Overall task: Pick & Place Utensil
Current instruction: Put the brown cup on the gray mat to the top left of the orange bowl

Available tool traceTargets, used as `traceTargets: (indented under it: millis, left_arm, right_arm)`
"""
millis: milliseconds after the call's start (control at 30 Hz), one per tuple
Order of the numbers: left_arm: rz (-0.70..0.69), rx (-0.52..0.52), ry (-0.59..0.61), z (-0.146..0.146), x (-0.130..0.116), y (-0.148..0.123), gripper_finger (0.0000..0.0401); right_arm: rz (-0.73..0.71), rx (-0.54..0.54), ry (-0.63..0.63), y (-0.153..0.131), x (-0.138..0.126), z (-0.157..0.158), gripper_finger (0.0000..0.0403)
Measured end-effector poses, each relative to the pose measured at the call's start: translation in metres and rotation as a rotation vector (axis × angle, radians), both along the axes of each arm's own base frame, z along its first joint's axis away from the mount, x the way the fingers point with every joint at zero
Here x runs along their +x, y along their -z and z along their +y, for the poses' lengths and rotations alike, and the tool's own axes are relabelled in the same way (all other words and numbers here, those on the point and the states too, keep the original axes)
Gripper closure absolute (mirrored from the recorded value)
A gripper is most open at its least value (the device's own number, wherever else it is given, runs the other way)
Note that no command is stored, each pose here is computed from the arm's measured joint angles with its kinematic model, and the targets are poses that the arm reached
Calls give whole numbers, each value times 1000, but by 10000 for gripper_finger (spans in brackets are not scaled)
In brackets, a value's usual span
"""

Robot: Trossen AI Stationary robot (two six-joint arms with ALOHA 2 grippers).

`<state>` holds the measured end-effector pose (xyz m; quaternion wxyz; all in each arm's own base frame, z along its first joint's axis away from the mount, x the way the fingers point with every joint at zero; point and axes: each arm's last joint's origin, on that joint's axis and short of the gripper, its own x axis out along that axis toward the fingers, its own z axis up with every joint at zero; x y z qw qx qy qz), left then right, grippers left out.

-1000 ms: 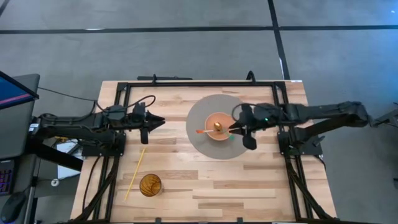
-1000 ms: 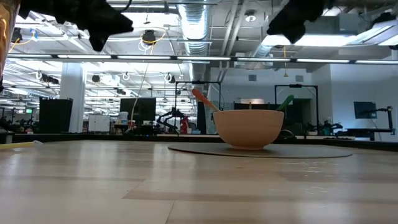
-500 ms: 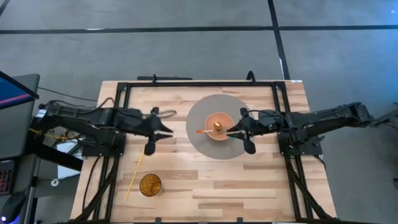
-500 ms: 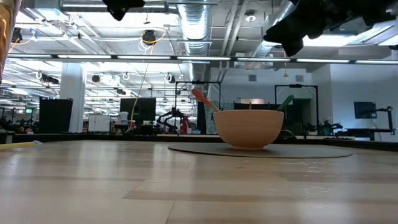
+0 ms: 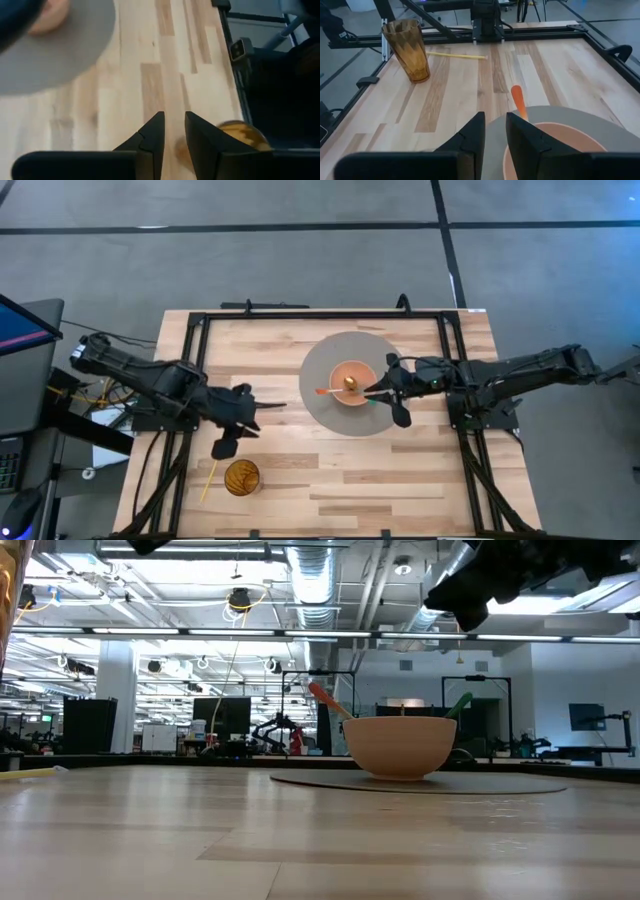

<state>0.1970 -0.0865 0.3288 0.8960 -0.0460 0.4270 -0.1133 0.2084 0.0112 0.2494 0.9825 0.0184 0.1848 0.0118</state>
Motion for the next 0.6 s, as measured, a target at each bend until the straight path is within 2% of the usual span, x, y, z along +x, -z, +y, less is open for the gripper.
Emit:
traceTargets:
  millis: [133, 300, 400, 600]
  left_arm:
    - [54, -54, -36, -10, -4, 10, 325]
    - [138, -61, -28, -24, -14, 35, 325]
    - [111, -83, 2, -33, -15, 43, 325]
    - [75, -101, 25, -39, -15, 41, 325]
  right_arm:
    - [2, 0, 0, 0, 0, 0, 331]
    - [3, 0, 0, 0, 0, 0, 331]
    - [3, 0, 0, 0, 0, 0, 331]
    - [3, 0, 0, 0, 0, 0, 331]
